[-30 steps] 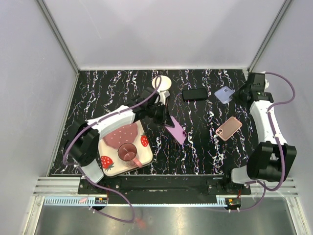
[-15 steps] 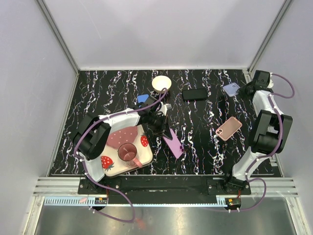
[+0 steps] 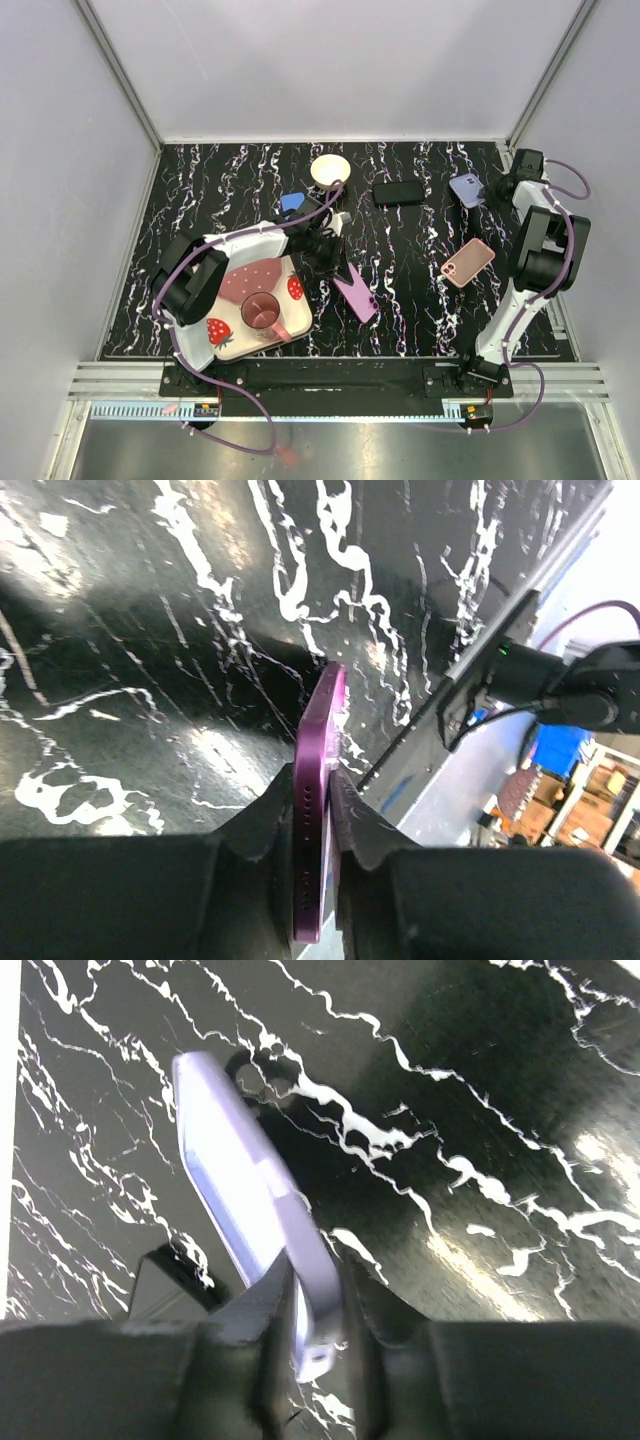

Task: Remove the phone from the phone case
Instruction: Place the phone case at the center of the board.

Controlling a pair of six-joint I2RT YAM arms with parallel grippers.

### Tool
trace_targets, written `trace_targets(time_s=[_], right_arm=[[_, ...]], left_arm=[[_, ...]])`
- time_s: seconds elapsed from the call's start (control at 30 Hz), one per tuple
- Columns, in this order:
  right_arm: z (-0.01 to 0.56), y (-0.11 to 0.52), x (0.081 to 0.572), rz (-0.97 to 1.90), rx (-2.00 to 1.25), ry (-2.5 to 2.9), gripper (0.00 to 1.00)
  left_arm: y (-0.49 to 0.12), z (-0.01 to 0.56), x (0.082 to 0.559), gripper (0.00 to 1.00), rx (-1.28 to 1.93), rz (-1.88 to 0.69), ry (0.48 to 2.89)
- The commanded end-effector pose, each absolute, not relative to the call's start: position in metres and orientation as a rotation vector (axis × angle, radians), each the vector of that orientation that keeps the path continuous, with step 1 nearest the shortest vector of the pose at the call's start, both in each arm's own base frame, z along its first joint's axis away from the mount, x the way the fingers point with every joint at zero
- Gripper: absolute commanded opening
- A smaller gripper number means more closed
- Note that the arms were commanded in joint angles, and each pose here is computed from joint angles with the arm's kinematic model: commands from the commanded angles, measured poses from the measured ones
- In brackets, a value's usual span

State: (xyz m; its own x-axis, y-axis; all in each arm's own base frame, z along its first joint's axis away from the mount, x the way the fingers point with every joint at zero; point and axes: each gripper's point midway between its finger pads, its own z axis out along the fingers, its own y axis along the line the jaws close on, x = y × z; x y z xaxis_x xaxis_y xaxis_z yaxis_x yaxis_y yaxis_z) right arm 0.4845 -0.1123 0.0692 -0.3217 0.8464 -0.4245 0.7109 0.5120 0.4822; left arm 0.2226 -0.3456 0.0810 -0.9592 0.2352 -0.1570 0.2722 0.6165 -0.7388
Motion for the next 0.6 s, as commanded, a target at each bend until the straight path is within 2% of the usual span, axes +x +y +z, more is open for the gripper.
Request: trace_targets(time_s=[0.0, 0.03, 0.07, 0.13, 0.17, 0.23, 0.27, 0.33, 0.43, 0.57], right_arm=[[0.068, -0.114, 0.506, 0.297, 1.243, 2.155, 0.5], [0.054, -0.113, 0.497, 0.272, 1.276, 2.216, 0.63], [0.054, -0.116, 0.495, 0.241, 1.281, 2.227, 0.76], [0.057, -0.119, 0.487, 0.201, 1.289, 2.25, 0.93], [0.06, -0.122, 0.484, 0.168, 1.296, 2.243, 0.95], [0.072, -0.124, 0.474, 0.132, 1.308, 2.214, 0.96], [0.071, -0.124, 0.467, 0.114, 1.318, 2.21, 0.97], [0.094, -0.123, 0.467, 0.098, 1.288, 2.158, 0.97], [0.115, -0.106, 0.475, 0.125, 1.164, 2.148, 0.96], [0.136, -0.042, 0.508, 0.167, 0.864, 2.271, 0.96]], left_arm=[[-0.316, 0.034, 0.249, 0.19, 0.367, -0.896, 2.805], [-0.316, 0.033, 0.249, 0.25, 0.354, -0.897, 2.807], [-0.317, 0.033, 0.25, 0.37, 0.353, -0.894, 2.805], [-0.312, 0.029, 0.251, 0.5, 0.345, -0.847, 2.823], [-0.311, 0.03, 0.253, 0.65, 0.349, -0.831, 2.818], [-0.306, 0.031, 0.256, 0.76, 0.353, -0.777, 2.817], [-0.305, 0.035, 0.262, 0.89, 0.351, -0.75, 2.801], [-0.3, 0.039, 0.264, 0.98, 0.351, -0.702, 2.803], [-0.297, 0.056, 0.275, 0.99, 0.345, -0.653, 2.762], [-0.297, 0.082, 0.278, 0.99, 0.344, -0.665, 2.697]])
